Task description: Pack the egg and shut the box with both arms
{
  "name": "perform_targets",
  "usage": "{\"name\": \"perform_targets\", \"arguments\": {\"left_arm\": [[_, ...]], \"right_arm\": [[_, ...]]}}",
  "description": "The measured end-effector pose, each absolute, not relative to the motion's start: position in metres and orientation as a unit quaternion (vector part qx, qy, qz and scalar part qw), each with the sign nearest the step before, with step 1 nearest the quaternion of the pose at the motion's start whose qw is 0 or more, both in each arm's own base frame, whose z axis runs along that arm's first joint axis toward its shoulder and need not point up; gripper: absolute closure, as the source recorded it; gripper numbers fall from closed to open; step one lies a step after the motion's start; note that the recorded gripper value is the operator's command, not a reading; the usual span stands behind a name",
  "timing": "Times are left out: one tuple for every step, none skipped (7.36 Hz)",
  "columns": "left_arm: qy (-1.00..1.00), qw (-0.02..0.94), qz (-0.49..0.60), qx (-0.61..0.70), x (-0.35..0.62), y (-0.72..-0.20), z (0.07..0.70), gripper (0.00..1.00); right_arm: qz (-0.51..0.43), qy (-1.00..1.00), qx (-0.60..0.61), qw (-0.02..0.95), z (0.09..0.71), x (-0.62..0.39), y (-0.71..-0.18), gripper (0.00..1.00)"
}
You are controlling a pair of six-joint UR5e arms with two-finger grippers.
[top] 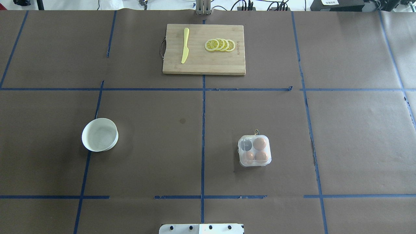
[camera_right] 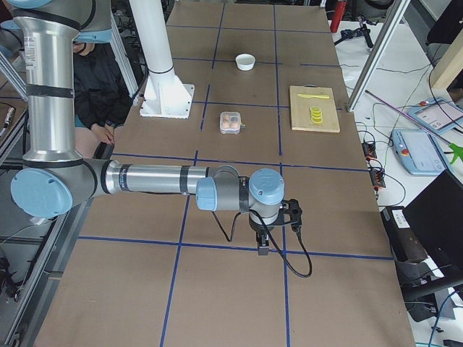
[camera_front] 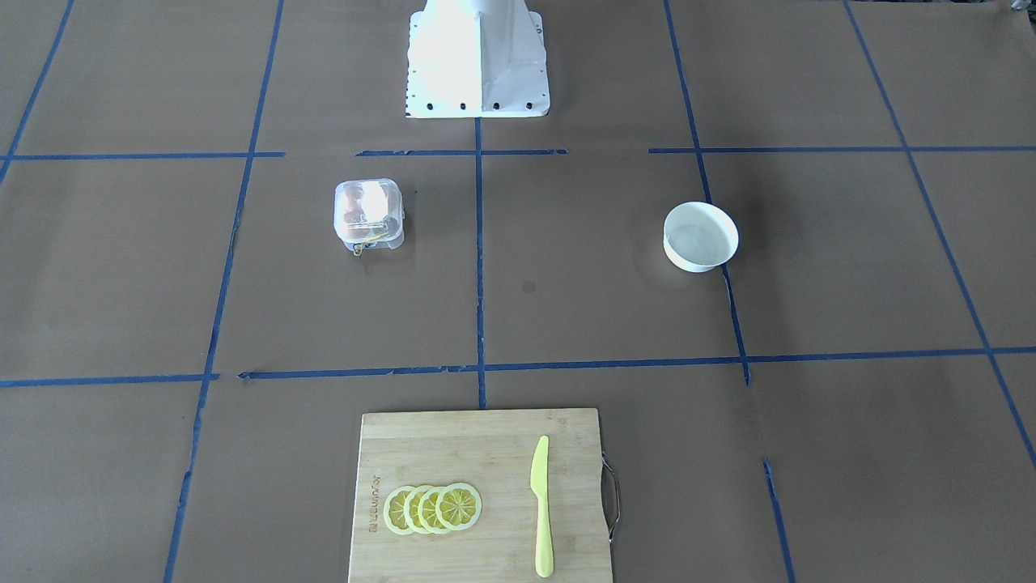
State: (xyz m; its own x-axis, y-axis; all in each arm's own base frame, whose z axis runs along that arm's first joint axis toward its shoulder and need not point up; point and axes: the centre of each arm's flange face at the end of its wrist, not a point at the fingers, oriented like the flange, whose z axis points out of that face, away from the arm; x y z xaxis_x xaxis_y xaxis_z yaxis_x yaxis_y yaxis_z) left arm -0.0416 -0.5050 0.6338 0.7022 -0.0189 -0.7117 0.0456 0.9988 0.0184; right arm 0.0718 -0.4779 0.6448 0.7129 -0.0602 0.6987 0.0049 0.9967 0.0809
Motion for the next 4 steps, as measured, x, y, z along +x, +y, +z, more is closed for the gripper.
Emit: {"name": "perform_targets", "arguments": {"left_arm": [[0.385, 0.922, -0.02, 0.016, -0.0416, -0.5049, 0.6339, 0.0], [0.386, 0.922, -0.023, 0.014, -0.0416, -0.5047, 0.6344, 0.0], [0.385, 0.922, -0.026, 0.013, -0.0416, -0.5046, 0.6354, 0.0], [0.385, 0.922, -0.027, 0.012, -0.0418, -0.5046, 0.6359, 0.0]], "right_arm": [[-0.008, -0.38, 0.034, 0.924, 0.6431, 0.0718, -0.4781, 0.0], [-0.002, -0.381, 0.034, 0.924, 0.6404, 0.0717, -0.4785, 0.0], [0.001, -0.381, 0.035, 0.924, 0.6386, 0.0716, -0.4792, 0.0], [0.001, -0.382, 0.035, 0.924, 0.6374, 0.0717, -0.4803, 0.0]]}}
